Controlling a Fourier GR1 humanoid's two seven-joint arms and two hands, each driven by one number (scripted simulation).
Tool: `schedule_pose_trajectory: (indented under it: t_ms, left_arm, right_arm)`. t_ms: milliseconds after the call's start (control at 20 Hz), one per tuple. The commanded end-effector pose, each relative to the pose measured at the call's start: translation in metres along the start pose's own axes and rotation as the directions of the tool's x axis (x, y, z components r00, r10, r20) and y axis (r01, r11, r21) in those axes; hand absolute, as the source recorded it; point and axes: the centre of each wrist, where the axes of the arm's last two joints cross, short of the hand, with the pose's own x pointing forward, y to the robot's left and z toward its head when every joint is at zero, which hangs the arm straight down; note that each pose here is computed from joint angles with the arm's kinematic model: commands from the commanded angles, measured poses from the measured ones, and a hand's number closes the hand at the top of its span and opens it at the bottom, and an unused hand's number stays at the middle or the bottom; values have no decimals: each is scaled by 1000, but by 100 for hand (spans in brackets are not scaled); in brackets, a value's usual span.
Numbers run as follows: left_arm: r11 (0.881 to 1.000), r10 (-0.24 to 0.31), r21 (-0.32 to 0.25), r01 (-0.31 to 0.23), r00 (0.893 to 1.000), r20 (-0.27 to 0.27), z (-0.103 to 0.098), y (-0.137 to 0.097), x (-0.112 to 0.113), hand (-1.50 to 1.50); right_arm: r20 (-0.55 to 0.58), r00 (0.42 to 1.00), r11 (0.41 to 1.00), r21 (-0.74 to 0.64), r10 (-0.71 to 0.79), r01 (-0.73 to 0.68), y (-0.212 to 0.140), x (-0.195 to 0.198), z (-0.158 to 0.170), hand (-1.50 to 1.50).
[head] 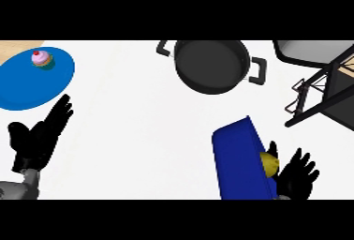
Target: Pick the lemon from the tray and place it in the tiered shelf
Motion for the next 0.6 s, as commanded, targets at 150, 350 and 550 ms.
schedule_pose_trajectory:
  t_ms: [150,350,550]
  left_arm:
    - [1000,11,6,-11,1000,-20,2,1,-5,0]
    - [1000,18,7,-18,999,-36,1,5,-8,0]
    - [1000,20,17,-20,999,-39,1,6,-13,0]
  right_arm:
    - [-299,945,979,187,134,-79,28,36,32,-150]
    - [-334,925,974,187,183,-125,20,66,31,-150]
    - [-344,920,976,173,189,-136,9,100,29,150]
